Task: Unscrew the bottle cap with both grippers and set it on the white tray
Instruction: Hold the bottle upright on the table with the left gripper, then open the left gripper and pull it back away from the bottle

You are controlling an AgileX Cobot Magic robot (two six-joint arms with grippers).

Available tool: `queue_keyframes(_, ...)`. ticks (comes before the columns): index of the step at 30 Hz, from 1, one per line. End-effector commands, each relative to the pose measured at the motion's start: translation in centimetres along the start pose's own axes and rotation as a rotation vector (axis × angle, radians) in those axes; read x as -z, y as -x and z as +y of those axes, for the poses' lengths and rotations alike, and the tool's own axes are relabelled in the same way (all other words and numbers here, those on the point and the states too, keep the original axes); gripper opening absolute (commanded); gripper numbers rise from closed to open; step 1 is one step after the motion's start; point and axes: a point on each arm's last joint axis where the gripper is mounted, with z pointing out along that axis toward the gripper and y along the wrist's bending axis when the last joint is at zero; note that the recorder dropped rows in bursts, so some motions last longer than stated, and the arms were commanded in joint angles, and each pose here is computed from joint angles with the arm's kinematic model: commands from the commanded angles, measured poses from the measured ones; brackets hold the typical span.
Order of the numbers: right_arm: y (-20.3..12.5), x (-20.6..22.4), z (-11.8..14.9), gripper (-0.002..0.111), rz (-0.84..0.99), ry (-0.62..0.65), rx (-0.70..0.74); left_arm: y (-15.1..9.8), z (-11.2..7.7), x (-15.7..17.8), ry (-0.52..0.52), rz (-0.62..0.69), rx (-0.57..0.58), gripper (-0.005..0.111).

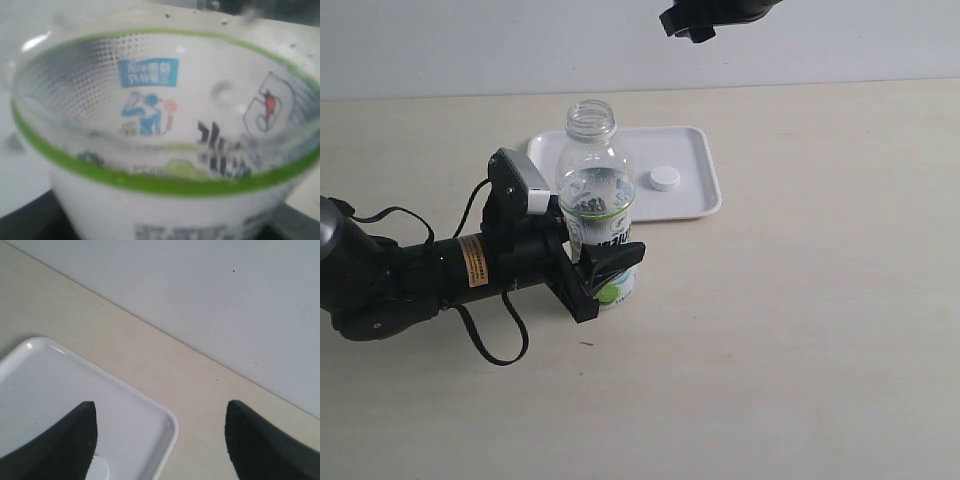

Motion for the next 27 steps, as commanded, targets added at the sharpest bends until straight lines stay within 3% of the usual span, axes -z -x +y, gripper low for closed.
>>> queue_keyframes(1, 0.14, 0.4, -0.3, 0.069, -0.002, -0.007, 0.002, 0.69, 0.07, 0.02, 0.005, -0.055, 0.008, 0.0)
queue_keyframes(6, 0.14, 0.4, -0.31, 0.069, -0.003, -0.007, 0.002, 0.69, 0.07, 0.02, 0.005, -0.055, 0.008, 0.0)
queue_keyframes(9, 0.12, 0.4, -0.3, 0.069, 0.0, -0.006, 0.0, 0.69, 0.07, 0.02, 0.005, -0.055, 0.006, 0.006)
queue_keyframes(17, 0.2, 0.4, -0.33, 0.069, -0.009, -0.009, 0.0, 0.69, 0.07, 0.02, 0.006, -0.055, -0.04, 0.052)
queue_keyframes(27, 0.18, 0.91, -0.26, 0.069, 0.017, 0.001, 0.001, 0.7, 0.09, 0.02, 0.009, -0.055, -0.07, 0.08)
